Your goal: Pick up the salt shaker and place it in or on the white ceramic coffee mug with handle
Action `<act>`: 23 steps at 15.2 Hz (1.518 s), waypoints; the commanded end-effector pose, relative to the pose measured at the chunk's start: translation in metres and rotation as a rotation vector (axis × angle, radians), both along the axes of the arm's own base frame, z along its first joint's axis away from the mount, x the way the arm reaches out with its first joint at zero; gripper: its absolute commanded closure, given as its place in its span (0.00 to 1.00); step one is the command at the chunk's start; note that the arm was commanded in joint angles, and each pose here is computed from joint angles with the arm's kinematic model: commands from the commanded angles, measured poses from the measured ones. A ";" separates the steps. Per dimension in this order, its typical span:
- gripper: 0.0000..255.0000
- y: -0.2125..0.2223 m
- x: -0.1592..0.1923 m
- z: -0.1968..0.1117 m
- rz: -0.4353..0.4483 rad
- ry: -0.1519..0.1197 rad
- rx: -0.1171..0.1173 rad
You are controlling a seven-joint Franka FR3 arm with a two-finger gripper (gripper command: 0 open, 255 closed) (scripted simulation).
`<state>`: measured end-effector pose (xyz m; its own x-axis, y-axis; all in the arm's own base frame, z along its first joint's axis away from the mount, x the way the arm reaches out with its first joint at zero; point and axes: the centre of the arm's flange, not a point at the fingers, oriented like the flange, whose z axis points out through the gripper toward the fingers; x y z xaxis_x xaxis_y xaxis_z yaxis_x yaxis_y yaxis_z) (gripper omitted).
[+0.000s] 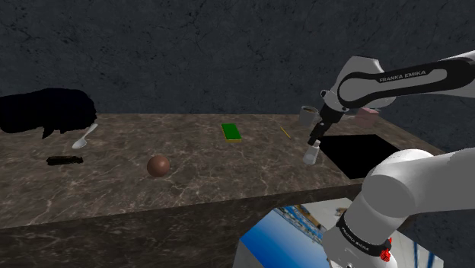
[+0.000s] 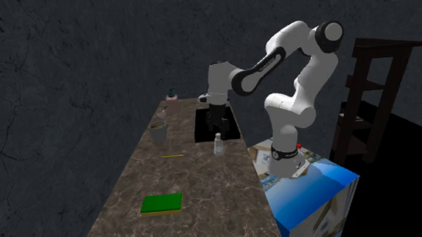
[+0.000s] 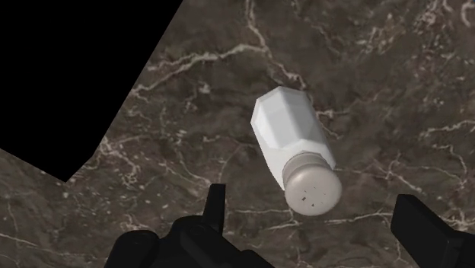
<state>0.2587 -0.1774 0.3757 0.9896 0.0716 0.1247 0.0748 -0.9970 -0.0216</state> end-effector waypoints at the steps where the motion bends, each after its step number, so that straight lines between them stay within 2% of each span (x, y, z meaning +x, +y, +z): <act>1: 1.00 0.000 0.000 0.000 0.000 0.000 0.000; 10: 1.00 0.000 0.000 0.000 0.000 0.000 0.000; 23: 1.00 0.000 0.000 0.069 0.000 0.000 0.000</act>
